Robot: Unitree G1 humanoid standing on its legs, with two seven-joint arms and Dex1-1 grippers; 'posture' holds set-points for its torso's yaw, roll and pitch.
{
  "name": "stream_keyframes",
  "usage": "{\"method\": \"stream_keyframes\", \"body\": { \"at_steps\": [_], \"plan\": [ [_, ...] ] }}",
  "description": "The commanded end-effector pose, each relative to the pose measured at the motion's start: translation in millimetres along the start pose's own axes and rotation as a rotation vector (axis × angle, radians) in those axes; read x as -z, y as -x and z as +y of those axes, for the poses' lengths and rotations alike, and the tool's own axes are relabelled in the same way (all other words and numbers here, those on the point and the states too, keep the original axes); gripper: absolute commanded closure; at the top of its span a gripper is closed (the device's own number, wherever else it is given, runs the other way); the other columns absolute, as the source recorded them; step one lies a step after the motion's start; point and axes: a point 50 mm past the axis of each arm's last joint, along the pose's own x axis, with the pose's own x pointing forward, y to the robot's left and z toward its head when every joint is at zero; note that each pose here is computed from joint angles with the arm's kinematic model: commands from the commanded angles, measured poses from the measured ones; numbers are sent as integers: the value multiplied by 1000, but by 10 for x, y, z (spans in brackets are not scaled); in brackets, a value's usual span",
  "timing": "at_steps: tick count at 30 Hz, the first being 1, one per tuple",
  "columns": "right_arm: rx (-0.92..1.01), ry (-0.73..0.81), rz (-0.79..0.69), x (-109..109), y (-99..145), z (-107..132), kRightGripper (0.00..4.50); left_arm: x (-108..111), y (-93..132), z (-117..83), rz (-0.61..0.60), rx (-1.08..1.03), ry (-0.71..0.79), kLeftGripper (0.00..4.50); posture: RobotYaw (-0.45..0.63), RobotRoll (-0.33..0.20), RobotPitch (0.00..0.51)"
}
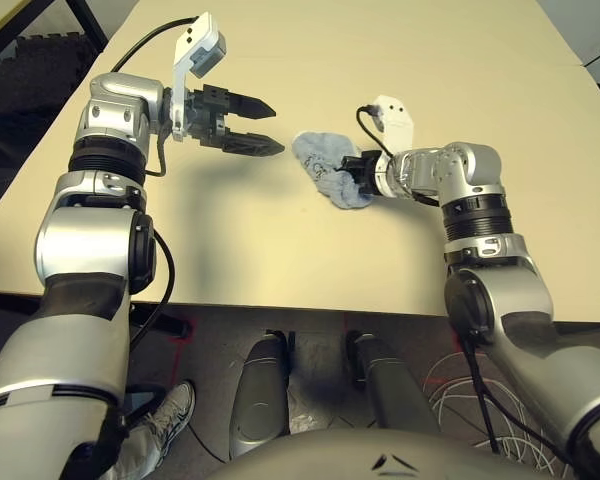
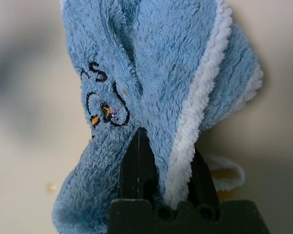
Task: Wipe the water off the table with a rag.
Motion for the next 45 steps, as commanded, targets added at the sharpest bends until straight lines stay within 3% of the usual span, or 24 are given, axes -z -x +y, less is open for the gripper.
{"method": "stream_keyframes", "body": {
  "at_steps": [1, 5, 8, 12, 17, 22, 31, 34, 38, 45],
  "plan": [
    [149, -32, 4, 43, 185, -386, 4390, 41, -20, -8, -1, 8, 5, 0, 18, 0, 218],
    [217, -34, -24, -9, 336, -580, 4390, 51, -32, -8, -1, 8, 7, 0, 10, 0, 217],
    [217, -26, -60, -107, 373, -564, 4390, 51, -42, -7, -2, 8, 7, 0, 8, 0, 215],
    [87, 23, -157, -401, 331, -149, 4390, 37, -50, -4, -2, 9, 3, 0, 7, 0, 210],
    [-71, 63, -160, -475, 200, 353, 4390, 29, -42, 2, -2, 1, 0, 0, 14, 0, 210],
    [-158, 68, -59, -197, 22, 613, 4390, 35, -17, 0, -2, -2, 1, 0, 32, 0, 217],
    [-268, 48, 130, 378, 40, 851, 4390, 106, 18, -7, 6, -10, 23, 0, 30, 0, 239],
    [-256, 46, 154, 479, 84, 825, 4390, 119, 6, -11, 6, -7, 27, 0, 24, 0, 246],
    [-185, 27, 169, 547, 168, 604, 4390, 128, -9, -13, 5, -3, 31, 0, 15, 0, 250],
    [-31, 11, 126, 376, 348, 141, 4390, 140, -70, -19, -1, 12, 36, 0, -4, 0, 256]
  ]
}}
